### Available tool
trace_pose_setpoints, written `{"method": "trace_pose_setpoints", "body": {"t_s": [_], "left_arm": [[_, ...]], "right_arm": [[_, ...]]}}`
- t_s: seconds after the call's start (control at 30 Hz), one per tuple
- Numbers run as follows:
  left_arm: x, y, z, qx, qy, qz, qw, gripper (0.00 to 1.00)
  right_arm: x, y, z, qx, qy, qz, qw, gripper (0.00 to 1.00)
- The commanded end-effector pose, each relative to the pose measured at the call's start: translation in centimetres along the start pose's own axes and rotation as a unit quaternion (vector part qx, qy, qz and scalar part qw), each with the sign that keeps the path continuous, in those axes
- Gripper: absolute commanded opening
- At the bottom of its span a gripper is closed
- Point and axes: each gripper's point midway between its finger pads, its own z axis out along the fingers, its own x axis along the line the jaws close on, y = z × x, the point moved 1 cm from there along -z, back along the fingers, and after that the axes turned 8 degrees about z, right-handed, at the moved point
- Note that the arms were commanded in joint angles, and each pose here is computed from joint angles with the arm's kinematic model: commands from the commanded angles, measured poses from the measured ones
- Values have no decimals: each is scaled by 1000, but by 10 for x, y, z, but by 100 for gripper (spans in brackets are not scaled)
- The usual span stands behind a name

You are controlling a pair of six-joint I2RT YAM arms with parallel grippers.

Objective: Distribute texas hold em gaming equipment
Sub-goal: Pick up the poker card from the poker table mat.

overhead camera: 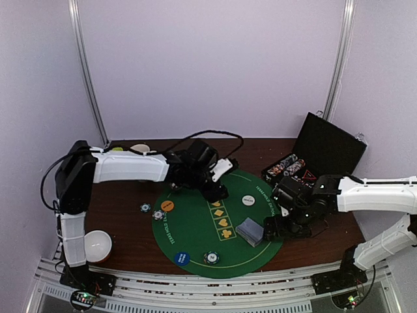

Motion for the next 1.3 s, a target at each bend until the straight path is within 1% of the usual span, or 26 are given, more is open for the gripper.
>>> {"method": "trace_pose_setpoints", "body": {"t_s": [0.0,0.03,0.07,0.13,0.27,0.37,0.47,0.63,0.73,0.83,1.03,1.27], "left_arm": [[47,31,-74,-62,43,-33,997,68],[56,32,-85,-70,48,-45,995,75],[63,32,-94,-77,54,-55,994,79],[71,34,-110,-88,65,-62,992,83],[65,36,-125,-101,57,-53,992,86],[64,33,-127,-99,61,-48,992,86],[66,30,-126,-94,67,-47,992,86],[64,29,-124,-92,62,-42,993,86],[63,29,-124,-93,59,-40,993,86],[62,30,-124,-93,56,-38,993,86],[61,28,-120,-90,51,-37,994,86],[59,28,-119,-91,47,-36,994,86]], "right_arm": [[27,12,-37,-22,42,-91,995,100],[34,21,-37,-37,41,-107,993,100],[40,27,-36,-44,37,-127,990,100],[49,33,-30,-37,22,-168,985,100],[53,41,-14,-24,-22,-242,970,100],[56,44,-5,-10,-38,-283,958,100],[49,53,-1,-10,-62,-289,955,100],[65,45,9,12,-10,-300,954,100],[59,42,18,31,-22,-305,952,100],[59,33,30,56,-18,-311,949,100],[64,32,41,64,-9,-311,948,100],[45,32,62,68,-58,-308,947,100]]}}
